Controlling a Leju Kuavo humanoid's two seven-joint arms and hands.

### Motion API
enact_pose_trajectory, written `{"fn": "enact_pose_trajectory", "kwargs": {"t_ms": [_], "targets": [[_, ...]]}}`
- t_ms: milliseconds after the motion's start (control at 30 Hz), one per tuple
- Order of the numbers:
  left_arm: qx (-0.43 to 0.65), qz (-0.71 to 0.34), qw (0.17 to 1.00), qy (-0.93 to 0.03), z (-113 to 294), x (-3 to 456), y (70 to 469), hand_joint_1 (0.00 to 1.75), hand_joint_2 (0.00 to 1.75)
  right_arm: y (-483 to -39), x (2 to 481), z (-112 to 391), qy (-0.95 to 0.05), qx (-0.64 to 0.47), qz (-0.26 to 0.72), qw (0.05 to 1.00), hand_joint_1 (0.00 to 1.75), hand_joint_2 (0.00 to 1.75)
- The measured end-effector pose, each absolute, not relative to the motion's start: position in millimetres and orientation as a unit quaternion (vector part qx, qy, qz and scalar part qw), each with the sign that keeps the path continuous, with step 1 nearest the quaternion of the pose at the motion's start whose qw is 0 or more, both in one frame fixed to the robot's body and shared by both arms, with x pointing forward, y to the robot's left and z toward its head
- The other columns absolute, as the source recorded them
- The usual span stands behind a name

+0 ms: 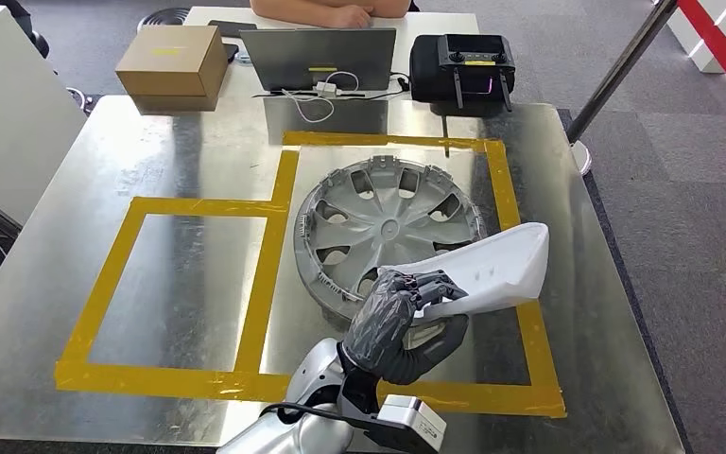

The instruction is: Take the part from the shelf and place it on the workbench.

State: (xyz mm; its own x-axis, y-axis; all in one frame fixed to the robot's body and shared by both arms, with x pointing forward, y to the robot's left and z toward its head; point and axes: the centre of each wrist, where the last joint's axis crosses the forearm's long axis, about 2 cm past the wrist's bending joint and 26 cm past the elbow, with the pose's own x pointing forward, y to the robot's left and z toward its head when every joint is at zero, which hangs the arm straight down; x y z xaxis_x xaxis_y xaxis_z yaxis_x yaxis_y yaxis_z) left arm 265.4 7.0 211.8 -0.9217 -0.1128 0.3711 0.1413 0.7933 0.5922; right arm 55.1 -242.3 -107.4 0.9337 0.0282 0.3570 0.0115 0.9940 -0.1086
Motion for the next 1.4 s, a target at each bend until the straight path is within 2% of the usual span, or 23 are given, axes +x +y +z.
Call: {"fn": "enact_pose_trajectory", "kwargs": {"t_ms": [233, 1033, 1400], "targets": [[0.000, -0.342, 0.217, -0.914, 196, 265, 12, 1.75, 1.75, -244, 49, -108, -0.177, -0.055, 0.006, 0.983, 0.00, 0.00], [0.010, -0.338, 0.189, -0.922, 215, 268, 5, 1.75, 1.75, -246, 63, -107, -0.189, -0.052, 0.009, 0.981, 0.00, 0.00], [0.046, -0.333, 0.164, -0.928, 218, 269, 5, 1.75, 1.75, -246, 63, -107, -0.190, -0.053, 0.010, 0.980, 0.00, 0.00]]}}
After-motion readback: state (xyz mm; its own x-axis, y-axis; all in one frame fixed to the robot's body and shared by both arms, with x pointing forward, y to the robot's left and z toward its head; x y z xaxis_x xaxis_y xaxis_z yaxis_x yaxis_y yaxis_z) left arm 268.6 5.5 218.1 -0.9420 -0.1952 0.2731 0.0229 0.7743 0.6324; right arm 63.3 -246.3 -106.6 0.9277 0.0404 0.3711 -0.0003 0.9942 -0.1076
